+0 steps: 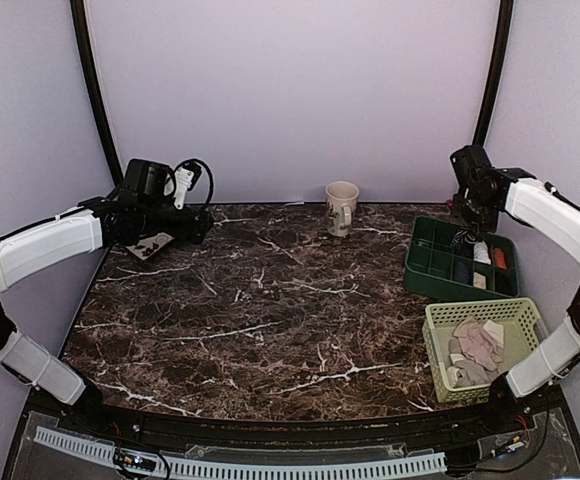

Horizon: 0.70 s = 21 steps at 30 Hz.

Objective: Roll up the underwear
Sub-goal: Place the underwear in the storage box.

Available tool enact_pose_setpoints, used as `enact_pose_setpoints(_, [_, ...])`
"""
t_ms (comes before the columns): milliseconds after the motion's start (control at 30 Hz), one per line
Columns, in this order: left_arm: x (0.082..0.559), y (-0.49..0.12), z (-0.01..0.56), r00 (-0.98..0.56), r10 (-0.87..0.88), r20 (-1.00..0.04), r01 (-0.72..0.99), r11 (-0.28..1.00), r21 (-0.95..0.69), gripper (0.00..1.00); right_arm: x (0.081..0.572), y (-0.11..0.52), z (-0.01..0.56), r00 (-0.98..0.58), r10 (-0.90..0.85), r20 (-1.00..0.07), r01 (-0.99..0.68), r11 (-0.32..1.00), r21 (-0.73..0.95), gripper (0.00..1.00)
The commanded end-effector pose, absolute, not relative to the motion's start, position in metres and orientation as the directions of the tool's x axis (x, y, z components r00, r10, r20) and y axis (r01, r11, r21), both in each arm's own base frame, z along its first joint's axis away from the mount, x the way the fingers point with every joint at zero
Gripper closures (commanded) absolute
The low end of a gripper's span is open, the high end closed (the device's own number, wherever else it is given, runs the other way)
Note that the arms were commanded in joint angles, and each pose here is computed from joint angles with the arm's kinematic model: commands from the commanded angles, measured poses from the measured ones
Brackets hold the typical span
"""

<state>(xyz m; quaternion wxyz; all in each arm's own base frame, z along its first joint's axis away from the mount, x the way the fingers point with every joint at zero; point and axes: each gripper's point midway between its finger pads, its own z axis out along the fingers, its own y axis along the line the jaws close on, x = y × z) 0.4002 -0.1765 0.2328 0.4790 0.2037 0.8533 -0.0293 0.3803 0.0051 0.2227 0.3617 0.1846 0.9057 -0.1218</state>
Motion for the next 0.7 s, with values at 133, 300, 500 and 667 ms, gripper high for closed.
enact_pose_setpoints(133, [0.4,-0.168,0.24,-0.448,0.353,-0.821,0.355,0.913,0.199,0.01,0.428,-0.022,0.204,-0.738,0.131,-0.662,0.444,0.834,-0.329,1.0])
enact_pose_setpoints(300, [0.395,-0.16,0.237,-0.446,0.387,-0.807,0.346,0.906,0.243,0.01,0.449,-0.027,0.176,-0.804,0.065,-0.591,0.4,0.795,-0.456,1.0])
enact_pose_setpoints(500, [0.393,-0.153,0.237,-0.446,0.404,-0.798,0.33,0.904,0.273,0.01,0.469,-0.023,0.143,-0.846,0.013,-0.534,0.338,0.786,-0.517,1.0])
enact_pose_setpoints(667, [0.391,-0.153,0.233,-0.453,0.404,-0.795,0.332,0.904,0.27,0.01,0.484,-0.011,0.117,-0.86,0.022,-0.509,0.303,0.826,-0.476,1.0])
